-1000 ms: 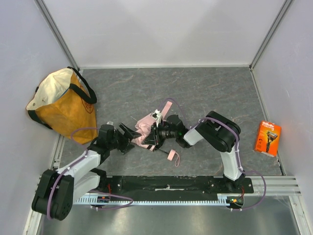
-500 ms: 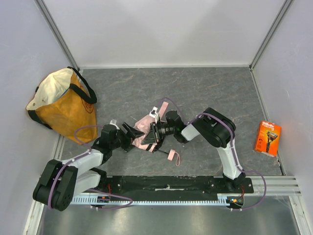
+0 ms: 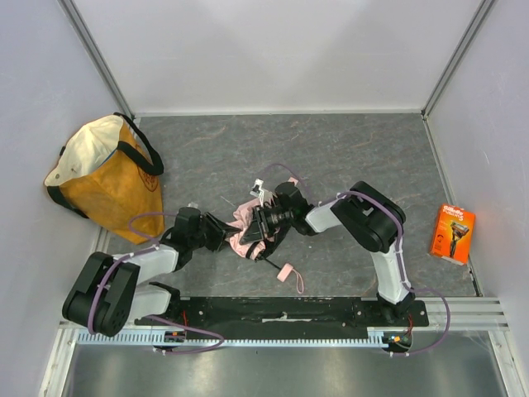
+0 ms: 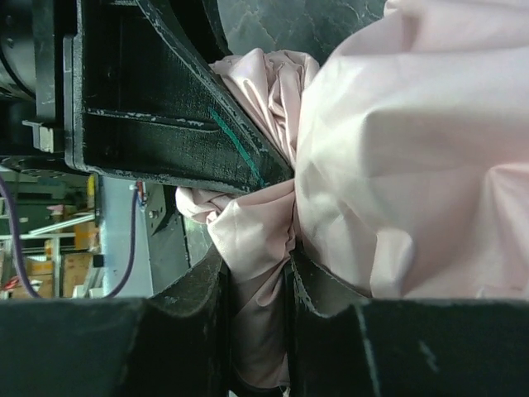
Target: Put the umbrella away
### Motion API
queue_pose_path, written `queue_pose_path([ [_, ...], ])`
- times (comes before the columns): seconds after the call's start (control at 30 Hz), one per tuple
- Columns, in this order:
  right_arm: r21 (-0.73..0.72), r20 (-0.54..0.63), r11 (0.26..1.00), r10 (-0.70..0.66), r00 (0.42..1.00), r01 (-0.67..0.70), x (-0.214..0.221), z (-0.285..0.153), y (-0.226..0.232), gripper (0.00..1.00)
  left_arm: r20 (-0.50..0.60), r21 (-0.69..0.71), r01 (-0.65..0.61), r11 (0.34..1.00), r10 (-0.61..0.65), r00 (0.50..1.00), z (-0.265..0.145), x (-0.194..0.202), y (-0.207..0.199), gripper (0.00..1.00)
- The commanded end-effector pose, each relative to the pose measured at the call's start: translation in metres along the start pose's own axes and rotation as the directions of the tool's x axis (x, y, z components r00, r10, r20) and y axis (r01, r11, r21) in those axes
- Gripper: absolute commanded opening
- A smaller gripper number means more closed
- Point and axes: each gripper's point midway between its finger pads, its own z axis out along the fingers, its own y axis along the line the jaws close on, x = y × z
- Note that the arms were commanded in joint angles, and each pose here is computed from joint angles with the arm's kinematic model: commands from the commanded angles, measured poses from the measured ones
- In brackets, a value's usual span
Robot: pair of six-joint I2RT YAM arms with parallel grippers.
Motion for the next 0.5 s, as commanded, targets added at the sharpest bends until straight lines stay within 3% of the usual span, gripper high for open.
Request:
queue_pose_path([
  [0.0, 0.306, -0.172, 0.952, 0.065, 0.983, -0.009, 0.062, -0.008, -0.047, 0.20, -0.048, -0.177, -0.051, 0.983, 0.043, 0.998, 0.000, 0.014, 0.050, 0.02],
  [0.2, 0.448, -0.166, 0.880, -0.095, 0.982, 0.161, 0.036, -0.013, -0.025, 0.65, -0.069, -0.312, 0.015, 0.950, -0.039, 0.997, -0.009, 0.020, 0.066, 0.02],
  [0.33, 0.484, -0.188, 0.817, -0.252, 0.949, 0.313, 0.024, -0.004, 0.002, 0.71, -0.091, -0.364, 0.026, 0.931, -0.064, 0.994, -0.011, 0.022, 0.065, 0.02],
  [0.4, 0.532, -0.219, 0.749, -0.328, 0.919, 0.395, 0.019, -0.002, 0.009, 0.72, -0.098, -0.377, 0.033, 0.926, -0.076, 0.992, -0.011, 0.023, 0.065, 0.02],
  [0.47, 0.621, -0.251, 0.635, -0.394, 0.884, 0.459, 0.011, -0.005, 0.004, 0.72, -0.104, -0.379, 0.044, 0.924, -0.089, 0.991, -0.011, 0.024, 0.064, 0.02],
])
